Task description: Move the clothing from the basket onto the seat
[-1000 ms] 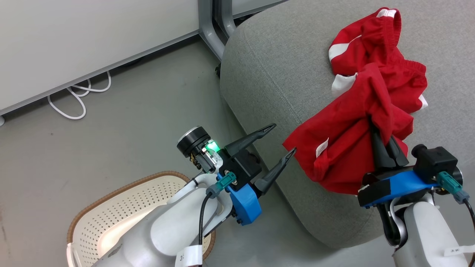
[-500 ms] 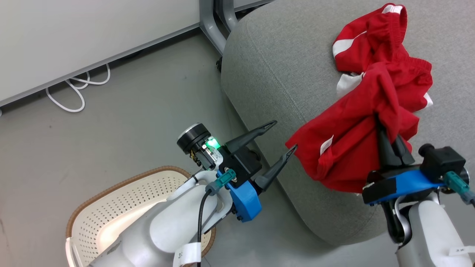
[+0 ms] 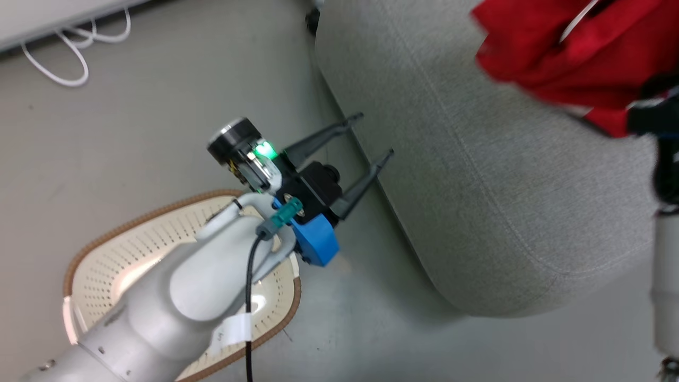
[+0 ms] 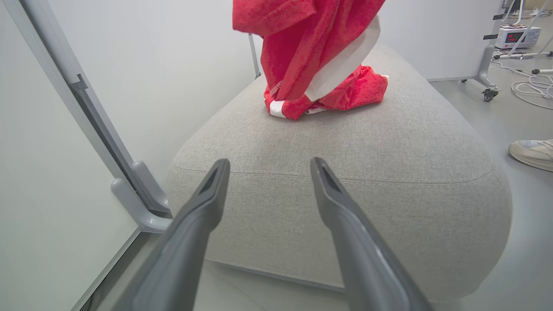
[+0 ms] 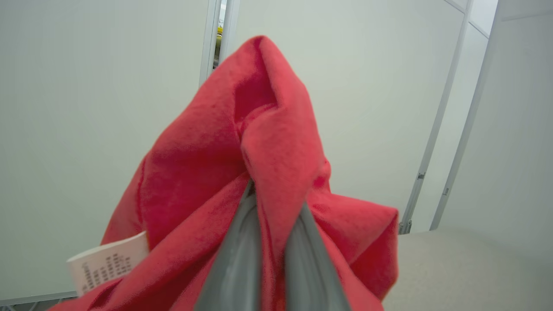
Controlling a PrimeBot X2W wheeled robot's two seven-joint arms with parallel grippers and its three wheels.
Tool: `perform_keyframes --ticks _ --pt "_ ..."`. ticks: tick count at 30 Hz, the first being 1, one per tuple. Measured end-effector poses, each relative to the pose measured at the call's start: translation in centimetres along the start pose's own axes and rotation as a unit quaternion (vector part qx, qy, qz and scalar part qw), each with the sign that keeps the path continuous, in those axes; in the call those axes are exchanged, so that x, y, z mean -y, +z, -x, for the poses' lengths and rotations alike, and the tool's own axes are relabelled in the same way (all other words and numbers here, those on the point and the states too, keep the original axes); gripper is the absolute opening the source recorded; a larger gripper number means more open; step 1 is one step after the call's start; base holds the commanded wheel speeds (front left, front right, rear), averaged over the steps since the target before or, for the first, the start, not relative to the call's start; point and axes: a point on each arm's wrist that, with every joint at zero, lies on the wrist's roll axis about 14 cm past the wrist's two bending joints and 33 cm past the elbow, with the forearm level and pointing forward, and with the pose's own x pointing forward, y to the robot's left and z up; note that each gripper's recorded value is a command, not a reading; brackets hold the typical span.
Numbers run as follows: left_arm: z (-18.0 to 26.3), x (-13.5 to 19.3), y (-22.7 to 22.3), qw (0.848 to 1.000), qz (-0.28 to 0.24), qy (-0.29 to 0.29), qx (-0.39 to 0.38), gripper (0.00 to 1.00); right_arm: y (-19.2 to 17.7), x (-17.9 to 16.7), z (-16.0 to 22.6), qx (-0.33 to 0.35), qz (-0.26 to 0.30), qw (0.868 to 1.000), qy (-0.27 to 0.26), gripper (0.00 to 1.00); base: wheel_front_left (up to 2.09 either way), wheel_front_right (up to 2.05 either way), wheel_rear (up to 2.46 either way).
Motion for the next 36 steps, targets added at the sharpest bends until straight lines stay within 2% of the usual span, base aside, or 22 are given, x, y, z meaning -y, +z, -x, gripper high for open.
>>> perform_keyframes --ticks 3,9,13,17,20,25,30,33,34,35,36 --pt "0.2 -2.4 -2.8 1.000 0.000 0.007 -0.011 1.00 1.6 2.4 -3.9 0.041 0.032 0.998 -0.028 0.00 0.00 0.00 0.00" --pt "-0.1 -4.7 -7.0 1.000 0.012 0.006 -0.020 1.00 1.8 7.2 -7.7 0.058 0.090 0.991 -0.084 0.00 0.00 0.00 0.00" --pt "-0.4 -4.9 -9.5 1.000 0.021 -0.004 -0.023 1.00 -0.6 9.9 -8.6 0.033 0.122 0.985 -0.115 0.00 0.00 0.00 0.00" --pt "-0.1 -5.1 -11.7 0.999 0.034 -0.007 -0.029 1.00 -5.2 11.3 -7.9 -0.020 0.136 0.980 -0.142 0.00 0.00 0.00 0.00" --pt "0.2 -5.2 -12.9 0.999 0.044 -0.004 -0.031 1.00 -9.8 10.3 -6.9 -0.073 0.136 0.978 -0.141 0.00 0.00 0.00 0.00" --pt "0.7 -5.3 -13.9 0.998 0.051 -0.001 -0.035 1.00 -16.8 7.9 -4.0 -0.157 0.104 0.971 -0.148 0.00 0.00 0.00 0.00" --pt "0.9 -5.6 -13.9 0.998 0.052 0.003 -0.036 1.00 -20.7 5.7 -2.0 -0.211 0.093 0.962 -0.145 0.00 0.00 0.00 0.00" --pt "1.1 -5.9 -13.9 0.998 0.049 0.006 -0.039 1.00 -21.5 5.0 -1.3 -0.225 0.091 0.958 -0.151 0.00 0.00 0.00 0.00" --pt "1.1 -6.0 -13.8 0.998 0.047 0.010 -0.038 1.00 -21.0 4.9 -1.6 -0.217 0.096 0.960 -0.151 0.85 0.00 0.00 0.00" --pt "1.2 -6.1 -13.6 0.998 0.046 0.012 -0.038 1.00 -20.4 4.9 -2.1 -0.208 0.101 0.961 -0.151 1.00 0.00 0.00 0.00" --pt "1.2 -6.3 -13.3 0.998 0.045 0.016 -0.036 1.00 -19.7 4.8 -2.5 -0.198 0.108 0.963 -0.150 1.00 0.00 0.00 0.00"
